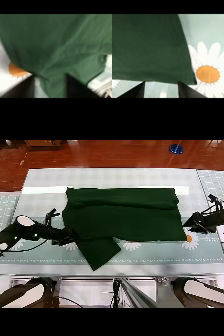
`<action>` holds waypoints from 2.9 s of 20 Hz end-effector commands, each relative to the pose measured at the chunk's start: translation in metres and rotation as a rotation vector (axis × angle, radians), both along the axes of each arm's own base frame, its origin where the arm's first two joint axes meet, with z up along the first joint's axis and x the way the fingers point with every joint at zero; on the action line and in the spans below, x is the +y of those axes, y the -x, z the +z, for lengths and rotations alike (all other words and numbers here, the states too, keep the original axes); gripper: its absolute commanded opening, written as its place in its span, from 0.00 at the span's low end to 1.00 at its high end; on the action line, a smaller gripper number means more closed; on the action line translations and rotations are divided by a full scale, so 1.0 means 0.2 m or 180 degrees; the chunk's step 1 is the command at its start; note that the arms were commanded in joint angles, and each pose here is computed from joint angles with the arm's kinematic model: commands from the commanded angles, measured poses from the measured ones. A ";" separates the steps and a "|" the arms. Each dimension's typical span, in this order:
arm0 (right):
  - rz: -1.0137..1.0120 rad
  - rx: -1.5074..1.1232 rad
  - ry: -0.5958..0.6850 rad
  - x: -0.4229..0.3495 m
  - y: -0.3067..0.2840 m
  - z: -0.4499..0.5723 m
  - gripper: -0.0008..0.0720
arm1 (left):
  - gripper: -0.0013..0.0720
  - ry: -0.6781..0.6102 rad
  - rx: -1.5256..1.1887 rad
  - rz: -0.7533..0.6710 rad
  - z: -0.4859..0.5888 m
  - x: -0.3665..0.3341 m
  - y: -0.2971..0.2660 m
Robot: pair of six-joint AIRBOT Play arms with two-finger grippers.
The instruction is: Fold the shirts.
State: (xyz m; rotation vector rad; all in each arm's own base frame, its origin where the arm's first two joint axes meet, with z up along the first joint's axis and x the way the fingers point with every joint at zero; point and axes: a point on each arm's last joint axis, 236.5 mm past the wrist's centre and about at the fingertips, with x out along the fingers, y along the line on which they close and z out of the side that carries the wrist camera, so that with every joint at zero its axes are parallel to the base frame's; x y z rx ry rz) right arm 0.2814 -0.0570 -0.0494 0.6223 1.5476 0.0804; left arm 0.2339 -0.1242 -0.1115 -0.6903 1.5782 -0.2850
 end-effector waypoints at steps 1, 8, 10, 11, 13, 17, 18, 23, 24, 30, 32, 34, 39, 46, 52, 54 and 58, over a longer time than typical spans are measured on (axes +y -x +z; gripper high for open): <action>0.0011 0.0025 -0.0020 0.01 0.01 0.00 0.69 | 0.18 -0.0062 -0.0018 0.0011 -0.08 -0.05 -0.03; -0.0170 0.0041 0.0167 -0.13 0.08 0.04 0.76 | 0.05 0.0033 0.0112 -0.0049 -0.07 -0.03 0.02; -0.0434 0.0035 0.0158 -0.24 0.11 0.04 0.80 | 0.05 0.0060 0.0108 -0.0093 -0.06 -0.03 0.03; -0.0596 0.0021 0.0115 -0.28 0.13 0.04 0.80 | 0.05 0.0064 0.0095 -0.0114 -0.06 -0.03 0.03; -0.0867 0.0018 -0.0081 -0.31 0.15 0.02 0.79 | 0.04 0.0064 0.0069 -0.0149 -0.06 -0.03 0.03; -0.0892 0.0183 -0.0308 -0.26 0.22 -0.09 0.74 | 0.05 0.0064 0.0037 -0.0193 -0.06 -0.03 0.03; -0.0869 0.0221 -0.0339 -0.23 0.23 -0.12 0.74 | 0.05 0.0064 0.0033 -0.0199 -0.06 -0.03 0.03; -0.0925 0.0295 -0.0400 -0.17 0.28 -0.21 0.74 | 0.05 0.0064 0.0018 -0.0217 -0.06 -0.03 0.03; -0.0940 0.0313 -0.0409 -0.16 0.29 -0.23 0.74 | 0.05 0.0063 0.0017 -0.0217 -0.06 -0.03 0.03; -0.1134 0.0255 -0.0448 -0.09 0.29 -0.34 0.73 | 0.05 0.0066 0.0021 -0.0218 -0.06 -0.03 0.03; -0.1156 0.0177 -0.0382 -0.10 0.25 -0.36 0.63 | 0.05 0.0066 0.0021 -0.0217 -0.06 -0.03 0.03; -0.1174 0.0089 -0.0326 -0.10 0.20 -0.37 0.60 | 0.05 0.0067 0.0021 -0.0217 -0.06 -0.03 0.03; -0.1275 0.0011 -0.0237 -0.12 0.14 -0.38 0.35 | 0.05 0.0071 0.0023 -0.0217 -0.06 -0.03 0.03; -0.0971 -0.0558 -0.0761 0.06 0.02 -0.11 0.05 | 0.04 0.0248 -0.0345 -0.0541 0.19 -0.08 -0.09; -0.1188 -0.1780 -0.1278 0.17 -0.29 0.40 0.05 | 0.04 0.0286 -0.1583 -0.0507 0.82 -0.11 -0.54; -0.0986 -0.1825 -0.1227 0.23 -0.33 0.44 0.05 | 0.04 0.0230 -0.1850 -0.0472 0.95 -0.09 -0.64; -0.0850 -0.2166 -0.0786 0.19 -0.52 0.57 0.05 | 0.04 0.0171 -0.1960 -0.0343 1.00 -0.01 -0.72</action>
